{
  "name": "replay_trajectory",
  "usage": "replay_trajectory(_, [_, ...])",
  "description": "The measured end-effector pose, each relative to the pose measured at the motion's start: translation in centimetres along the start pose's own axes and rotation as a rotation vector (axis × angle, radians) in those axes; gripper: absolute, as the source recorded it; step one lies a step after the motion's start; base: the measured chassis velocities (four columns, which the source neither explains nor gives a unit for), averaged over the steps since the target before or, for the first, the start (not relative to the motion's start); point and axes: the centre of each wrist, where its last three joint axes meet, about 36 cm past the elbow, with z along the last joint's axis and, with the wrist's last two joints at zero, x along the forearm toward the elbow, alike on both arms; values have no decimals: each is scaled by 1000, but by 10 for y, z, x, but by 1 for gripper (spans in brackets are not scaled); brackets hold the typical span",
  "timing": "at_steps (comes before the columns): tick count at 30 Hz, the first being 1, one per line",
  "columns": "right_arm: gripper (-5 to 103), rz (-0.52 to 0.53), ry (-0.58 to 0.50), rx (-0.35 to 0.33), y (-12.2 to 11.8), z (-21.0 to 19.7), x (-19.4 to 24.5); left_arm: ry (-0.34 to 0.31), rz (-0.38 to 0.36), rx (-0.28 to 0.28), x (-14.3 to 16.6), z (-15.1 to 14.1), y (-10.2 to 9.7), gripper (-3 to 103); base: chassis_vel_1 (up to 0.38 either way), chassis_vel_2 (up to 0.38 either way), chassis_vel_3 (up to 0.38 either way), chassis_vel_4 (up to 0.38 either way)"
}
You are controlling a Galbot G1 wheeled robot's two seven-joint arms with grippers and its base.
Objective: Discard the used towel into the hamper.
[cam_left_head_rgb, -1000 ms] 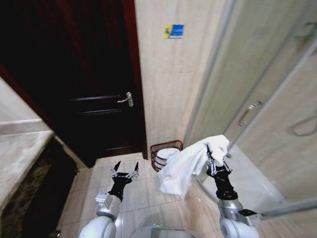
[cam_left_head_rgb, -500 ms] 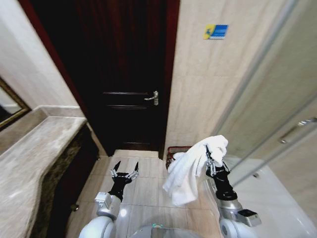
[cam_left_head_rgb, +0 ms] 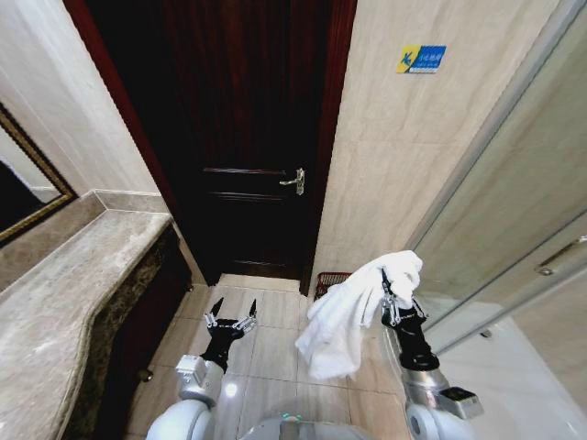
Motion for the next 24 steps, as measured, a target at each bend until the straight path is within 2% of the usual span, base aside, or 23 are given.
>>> replay_trajectory(24, [12, 34, -46, 15, -2, 2, -5, 0, 0, 0, 0, 0, 0, 99, -32, -32, -30, -31])
